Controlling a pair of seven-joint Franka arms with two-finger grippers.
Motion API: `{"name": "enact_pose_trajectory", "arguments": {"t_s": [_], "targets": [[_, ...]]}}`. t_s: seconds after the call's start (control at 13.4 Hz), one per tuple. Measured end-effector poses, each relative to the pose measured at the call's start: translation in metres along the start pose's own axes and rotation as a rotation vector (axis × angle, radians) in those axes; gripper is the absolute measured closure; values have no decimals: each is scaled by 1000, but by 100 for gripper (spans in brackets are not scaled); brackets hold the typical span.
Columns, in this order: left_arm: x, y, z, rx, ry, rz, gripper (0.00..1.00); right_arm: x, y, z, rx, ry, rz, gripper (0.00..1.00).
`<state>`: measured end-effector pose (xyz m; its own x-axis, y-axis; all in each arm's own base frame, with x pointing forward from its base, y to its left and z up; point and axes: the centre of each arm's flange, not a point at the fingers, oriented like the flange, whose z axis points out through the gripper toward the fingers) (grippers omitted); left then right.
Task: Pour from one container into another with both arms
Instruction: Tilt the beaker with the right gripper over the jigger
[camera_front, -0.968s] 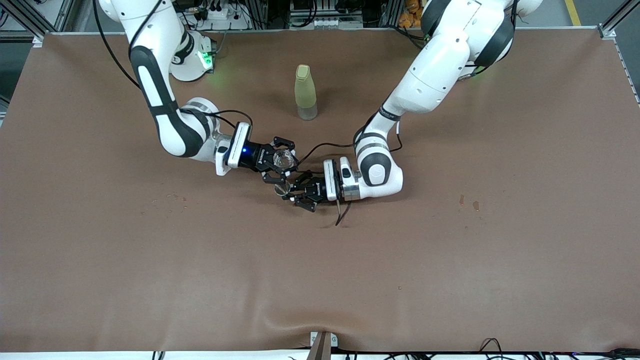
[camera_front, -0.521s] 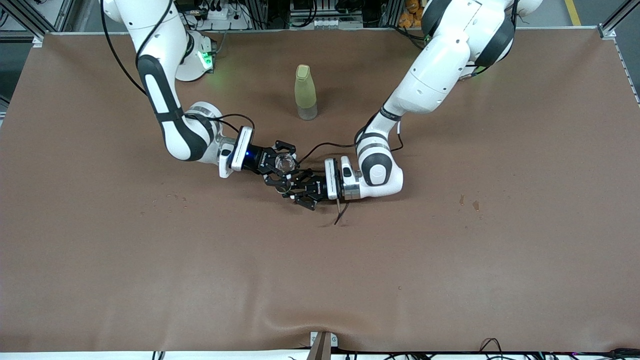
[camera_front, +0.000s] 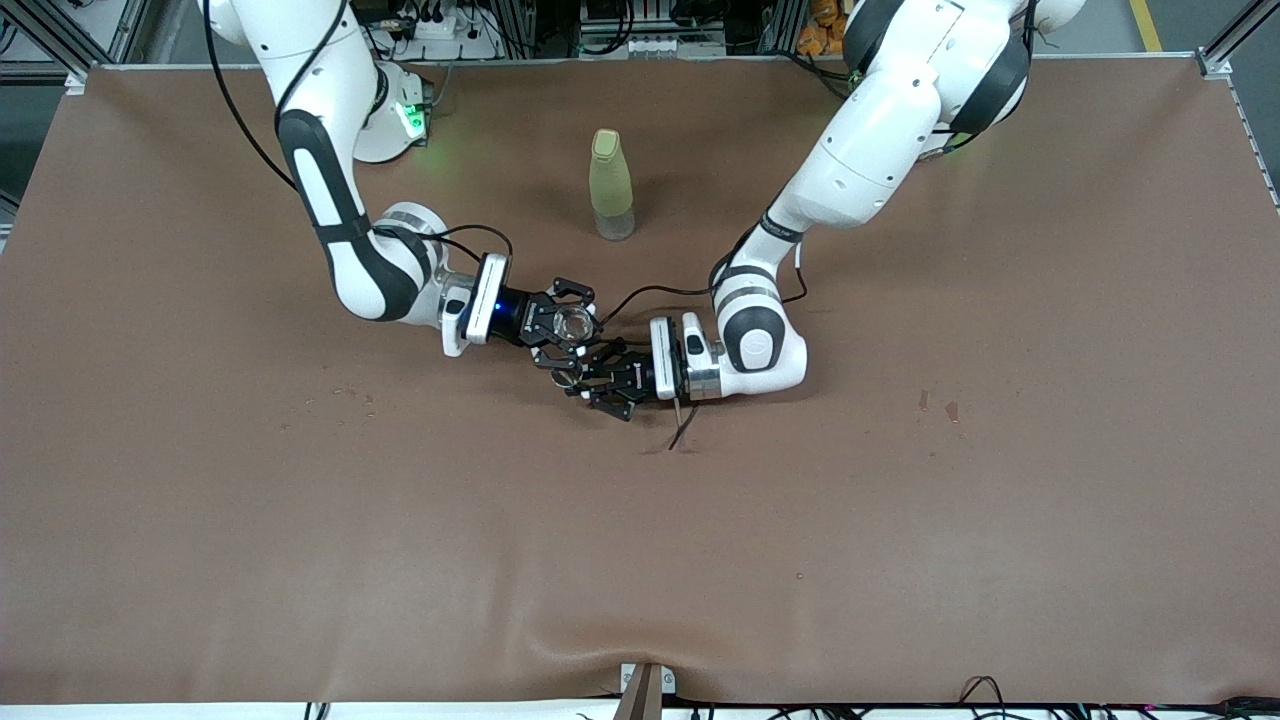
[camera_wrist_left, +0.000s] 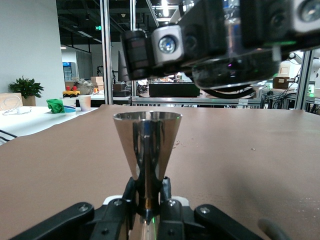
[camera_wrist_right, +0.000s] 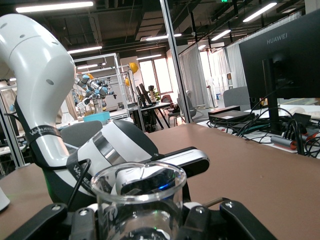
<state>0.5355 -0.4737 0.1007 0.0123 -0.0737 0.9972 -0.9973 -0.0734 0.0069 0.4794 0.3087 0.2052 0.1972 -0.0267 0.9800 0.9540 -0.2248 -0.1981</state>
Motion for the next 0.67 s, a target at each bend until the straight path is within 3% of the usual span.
{"name": "enact_pose_trajectory", "arguments": {"t_s": [0.67], "targets": [[0, -4, -5, -3, 25, -2, 79, 16, -6, -2, 3, 19, 146, 85]]}}
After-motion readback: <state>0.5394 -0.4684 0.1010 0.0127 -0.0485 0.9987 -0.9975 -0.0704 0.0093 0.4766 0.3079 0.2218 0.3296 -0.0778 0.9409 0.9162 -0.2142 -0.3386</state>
